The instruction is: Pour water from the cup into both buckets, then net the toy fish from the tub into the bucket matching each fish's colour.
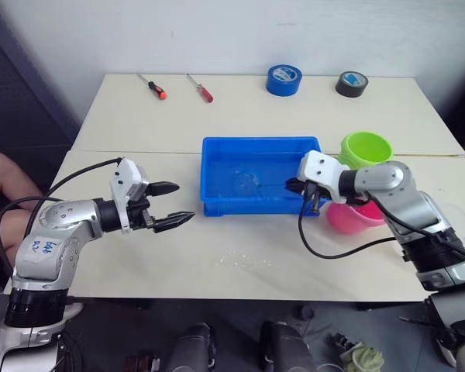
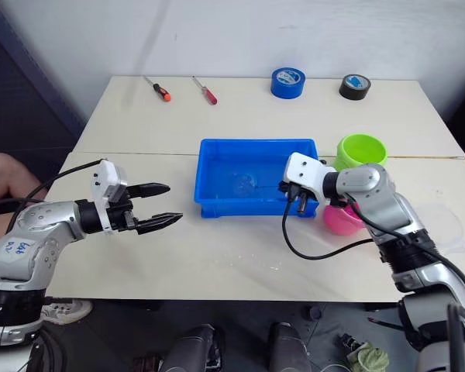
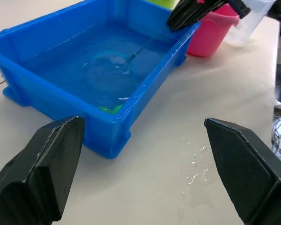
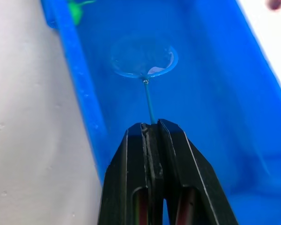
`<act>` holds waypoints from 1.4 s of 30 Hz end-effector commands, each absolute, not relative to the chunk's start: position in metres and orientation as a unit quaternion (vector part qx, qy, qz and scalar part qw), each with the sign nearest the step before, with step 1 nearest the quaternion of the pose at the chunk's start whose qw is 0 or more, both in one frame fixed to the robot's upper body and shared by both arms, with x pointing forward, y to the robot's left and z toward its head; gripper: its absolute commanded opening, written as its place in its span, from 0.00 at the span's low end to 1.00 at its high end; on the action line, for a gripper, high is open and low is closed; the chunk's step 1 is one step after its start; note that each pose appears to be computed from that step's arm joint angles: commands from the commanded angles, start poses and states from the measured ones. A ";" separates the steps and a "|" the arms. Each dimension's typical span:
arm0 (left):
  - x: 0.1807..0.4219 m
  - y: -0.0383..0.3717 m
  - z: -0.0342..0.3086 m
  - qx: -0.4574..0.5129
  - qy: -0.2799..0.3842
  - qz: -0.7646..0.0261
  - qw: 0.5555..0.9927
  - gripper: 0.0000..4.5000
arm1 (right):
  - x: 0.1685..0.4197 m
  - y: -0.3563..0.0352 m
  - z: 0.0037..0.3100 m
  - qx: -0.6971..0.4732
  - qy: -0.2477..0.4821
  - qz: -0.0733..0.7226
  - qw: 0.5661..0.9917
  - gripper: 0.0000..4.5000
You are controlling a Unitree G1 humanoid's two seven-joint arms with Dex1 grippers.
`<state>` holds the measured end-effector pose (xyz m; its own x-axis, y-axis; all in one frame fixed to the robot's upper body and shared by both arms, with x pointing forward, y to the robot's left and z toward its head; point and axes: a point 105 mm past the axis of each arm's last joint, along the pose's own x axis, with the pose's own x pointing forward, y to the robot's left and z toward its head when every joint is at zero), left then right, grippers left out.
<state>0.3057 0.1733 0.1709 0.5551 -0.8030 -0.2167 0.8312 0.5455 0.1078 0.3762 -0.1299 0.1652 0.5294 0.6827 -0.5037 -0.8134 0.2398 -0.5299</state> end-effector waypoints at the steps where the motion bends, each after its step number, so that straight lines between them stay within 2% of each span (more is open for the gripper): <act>1: 0.301 0.175 0.187 0.117 0.043 -0.461 0.879 0.99 | 0.378 -0.119 0.173 -0.405 0.065 0.502 0.761 0.00; 6: 0.300 0.175 0.190 0.121 0.038 -0.456 0.881 0.99 | 0.373 -0.106 0.173 -0.376 0.062 0.545 0.747 0.00; 12: 0.305 0.175 0.192 0.121 0.030 -0.452 0.884 0.99 | 0.375 -0.101 0.193 -0.237 0.066 0.550 0.798 0.00; 23: 0.320 0.167 0.203 0.107 0.002 -0.462 0.880 0.99 | 0.378 -0.133 0.202 -0.135 0.087 0.478 0.864 0.00; 27: 0.325 0.153 0.209 0.089 -0.012 -0.488 0.868 0.99 | 0.372 -0.151 0.206 -0.141 0.076 0.444 0.882 0.00; 36: 0.346 0.098 0.233 0.051 -0.064 -0.562 0.823 0.99 | 0.331 -0.212 0.243 -0.096 0.035 0.319 0.942 0.00; 42: 0.348 0.072 0.238 0.041 -0.080 -0.603 0.793 0.99 | 0.305 -0.285 0.258 -0.098 0.029 0.160 0.982 0.00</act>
<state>0.3506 0.0777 0.2288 0.2957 -0.9536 0.0559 0.9464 0.3004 0.1185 0.3149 -0.2669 0.2357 0.9047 0.3954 -0.1585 -0.4157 0.9008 -0.1257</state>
